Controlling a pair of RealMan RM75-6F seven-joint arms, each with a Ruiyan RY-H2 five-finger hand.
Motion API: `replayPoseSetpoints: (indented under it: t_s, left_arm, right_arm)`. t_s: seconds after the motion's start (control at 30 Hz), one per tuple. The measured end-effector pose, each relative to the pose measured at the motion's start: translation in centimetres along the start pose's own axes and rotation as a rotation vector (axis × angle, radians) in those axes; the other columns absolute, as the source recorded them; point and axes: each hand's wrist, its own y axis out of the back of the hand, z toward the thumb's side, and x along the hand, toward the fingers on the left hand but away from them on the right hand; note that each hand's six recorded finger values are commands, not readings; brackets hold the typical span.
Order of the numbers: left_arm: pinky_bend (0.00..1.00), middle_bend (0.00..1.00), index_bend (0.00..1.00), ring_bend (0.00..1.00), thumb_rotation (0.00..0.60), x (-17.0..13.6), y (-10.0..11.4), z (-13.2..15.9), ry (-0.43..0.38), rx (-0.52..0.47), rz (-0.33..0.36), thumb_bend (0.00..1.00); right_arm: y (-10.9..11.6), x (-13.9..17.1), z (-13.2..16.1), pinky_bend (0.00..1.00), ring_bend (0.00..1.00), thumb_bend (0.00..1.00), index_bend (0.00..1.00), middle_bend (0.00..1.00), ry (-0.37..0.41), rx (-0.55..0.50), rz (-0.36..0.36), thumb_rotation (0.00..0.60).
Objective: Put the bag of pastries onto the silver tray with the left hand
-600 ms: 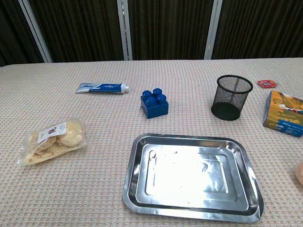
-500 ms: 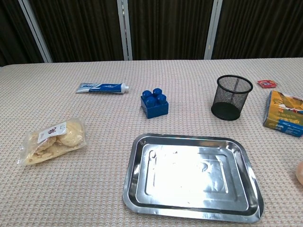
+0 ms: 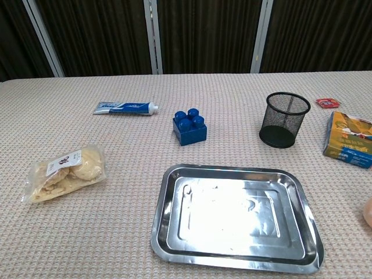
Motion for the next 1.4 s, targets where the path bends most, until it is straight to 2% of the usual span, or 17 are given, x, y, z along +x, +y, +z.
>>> replayPoseSetpoints:
  t_s: [0.27,0.47,0.67,1.0,1.4]
  left_arm:
    - [0.00,0.00,0.20,0.00,0.598,0.4,-0.3,0.1,-0.006,0.008,-0.015,0.04]
    - [0.00,0.00,0.15,0.00,0.599,1.2,-0.9,0.3,-0.022,0.021,-0.046,0.04]
    - [0.00,0.00,0.04,0.00,0.599,2.8,-2.5,0.9,-0.052,0.014,-0.133,0.04]
    - [0.00,0.00,0.01,0.00,0.598,7.7,-6.2,2.2,-0.114,0.057,-0.324,0.04]
    - [0.00,0.00,0.02,0.00,0.600,12.0,-9.4,5.9,-0.194,0.094,-0.402,0.04]
  right_arm:
    - [0.0,0.1,-0.3,0.02,0.00,0.00,0.07,0.00,-0.008,-0.001,0.000,0.600]
    - [0.0,0.0,-0.2,0.02,0.00,0.00,0.07,0.00,-0.002,-0.002,-0.003,0.600]
    - [0.0,0.1,-0.3,0.02,0.00,0.00,0.07,0.00,-0.008,-0.003,-0.001,0.600]
    - [0.2,0.3,-0.6,0.02,0.00,0.00,0.07,0.00,-0.016,-0.001,-0.005,0.600]
    - [0.3,0.4,-0.8,0.02,0.00,0.00,0.07,0.00,-0.024,0.000,-0.005,0.600]
